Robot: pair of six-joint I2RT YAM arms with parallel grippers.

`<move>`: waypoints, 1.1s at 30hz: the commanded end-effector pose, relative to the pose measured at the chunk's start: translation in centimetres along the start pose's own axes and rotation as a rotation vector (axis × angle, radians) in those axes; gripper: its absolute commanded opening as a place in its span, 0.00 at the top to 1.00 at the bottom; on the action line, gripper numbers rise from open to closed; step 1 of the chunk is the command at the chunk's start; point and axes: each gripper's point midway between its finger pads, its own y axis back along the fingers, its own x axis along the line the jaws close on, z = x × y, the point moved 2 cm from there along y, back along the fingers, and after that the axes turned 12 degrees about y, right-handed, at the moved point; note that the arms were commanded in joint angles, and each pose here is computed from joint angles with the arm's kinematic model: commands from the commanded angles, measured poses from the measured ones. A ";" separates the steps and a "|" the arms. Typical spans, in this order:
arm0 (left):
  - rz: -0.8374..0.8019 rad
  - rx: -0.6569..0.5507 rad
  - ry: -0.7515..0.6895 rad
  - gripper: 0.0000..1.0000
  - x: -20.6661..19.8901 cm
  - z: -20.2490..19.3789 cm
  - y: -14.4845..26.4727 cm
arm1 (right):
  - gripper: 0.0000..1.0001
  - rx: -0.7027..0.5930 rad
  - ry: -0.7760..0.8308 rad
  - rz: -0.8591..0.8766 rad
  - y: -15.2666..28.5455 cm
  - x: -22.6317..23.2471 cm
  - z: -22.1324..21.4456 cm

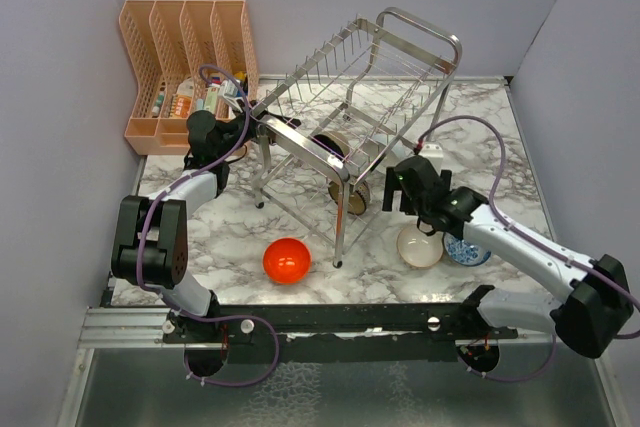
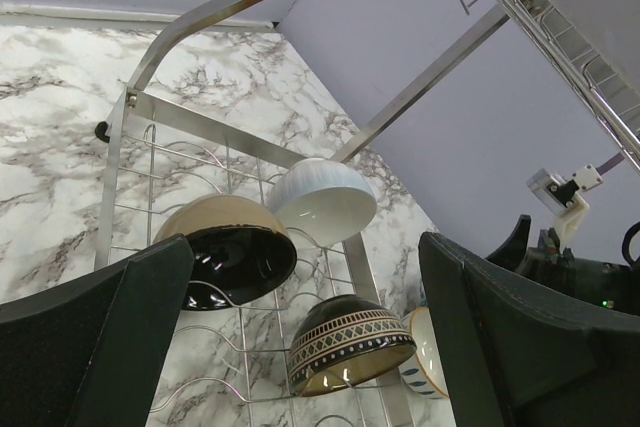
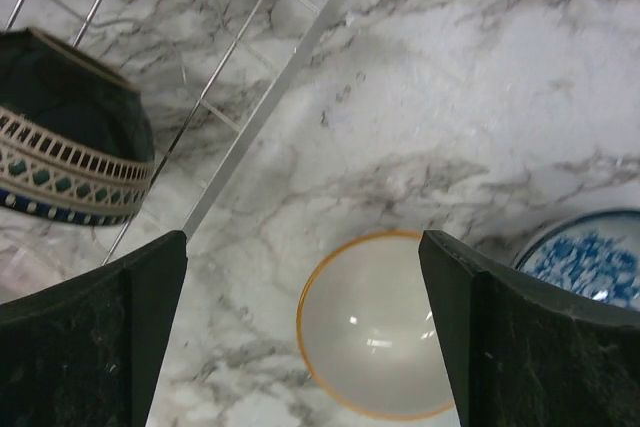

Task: Load the bowls into the dish rack
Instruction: Pick up the bowl from the center of the board.

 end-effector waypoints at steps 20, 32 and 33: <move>-0.028 0.009 -0.043 0.01 -1.4 0.8 0.1 | 0.20 0.538 -0.517 0.037 8.3 -0.4 -11.4; -0.030 0.011 -0.040 0.01 -1.2 0.7 0.1 | 0.24 0.441 -0.566 -0.124 5.2 -1.9 -11.5; -0.030 0.012 -0.038 0.01 -1.2 0.7 0.1 | 0.26 0.428 -0.571 -0.146 4.9 -2.2 -11.6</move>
